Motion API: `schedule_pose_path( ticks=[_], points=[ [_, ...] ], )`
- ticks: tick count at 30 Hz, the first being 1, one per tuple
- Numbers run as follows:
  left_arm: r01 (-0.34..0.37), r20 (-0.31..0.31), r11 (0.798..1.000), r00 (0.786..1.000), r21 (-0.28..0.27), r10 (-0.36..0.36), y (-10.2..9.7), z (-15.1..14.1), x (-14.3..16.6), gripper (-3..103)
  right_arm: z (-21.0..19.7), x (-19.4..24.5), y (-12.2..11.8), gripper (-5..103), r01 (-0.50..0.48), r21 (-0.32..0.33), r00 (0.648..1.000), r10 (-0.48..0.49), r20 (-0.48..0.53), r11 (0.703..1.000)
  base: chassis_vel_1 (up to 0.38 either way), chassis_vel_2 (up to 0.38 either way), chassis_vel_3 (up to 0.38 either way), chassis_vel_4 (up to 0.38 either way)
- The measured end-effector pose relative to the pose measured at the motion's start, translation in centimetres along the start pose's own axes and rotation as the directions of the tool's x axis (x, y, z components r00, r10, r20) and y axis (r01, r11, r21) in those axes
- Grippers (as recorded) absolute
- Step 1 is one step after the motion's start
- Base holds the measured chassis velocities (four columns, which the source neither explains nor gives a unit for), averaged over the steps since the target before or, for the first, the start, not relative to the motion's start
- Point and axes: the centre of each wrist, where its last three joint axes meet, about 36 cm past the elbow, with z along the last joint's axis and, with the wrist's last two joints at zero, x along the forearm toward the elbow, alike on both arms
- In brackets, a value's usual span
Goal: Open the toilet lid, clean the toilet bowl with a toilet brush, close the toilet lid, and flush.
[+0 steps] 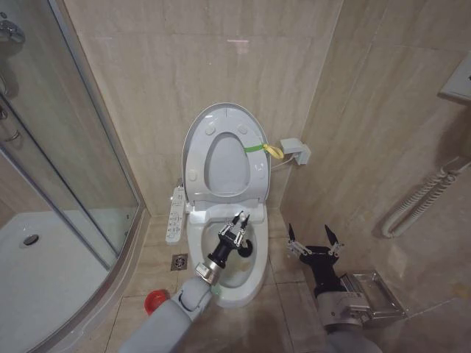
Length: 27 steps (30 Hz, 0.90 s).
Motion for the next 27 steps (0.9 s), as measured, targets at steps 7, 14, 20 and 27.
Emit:
schedule_pose_path(
  ticks=[7, 14, 20, 27],
  points=[
    [0.018, -0.040, 1.000, 0.999, -0.001, -0.018, 0.2, 2.2, 1.0, 24, 0.0, 0.0, 0.0, 100, 0.000, 0.000, 1.000, 0.000, 0.000, 1.000, 0.000, 0.000, 0.000, 0.000],
    [0.047, -0.126, 0.999, 0.991, 0.016, -0.045, 1.0, 4.9, 2.3, 24, 0.0, 0.0, 0.0, 100, 0.000, 0.000, 1.000, 0.000, 0.000, 1.000, 0.000, 0.000, 0.000, 0.000],
    [0.063, -0.146, 0.998, 0.987, -0.022, -0.066, 2.8, 6.1, 2.8, 24, 0.0, 0.0, 0.0, 100, 0.000, 0.000, 1.000, 0.000, 0.000, 1.000, 0.000, 0.000, 0.000, 0.000],
    [0.041, -0.078, 0.999, 0.996, -0.011, -0.042, 1.5, 4.0, 1.1, 24, 0.0, 0.0, 0.0, 100, 0.000, 0.000, 1.000, 0.000, 0.000, 1.000, 0.000, 0.000, 0.000, 0.000]
  ],
)
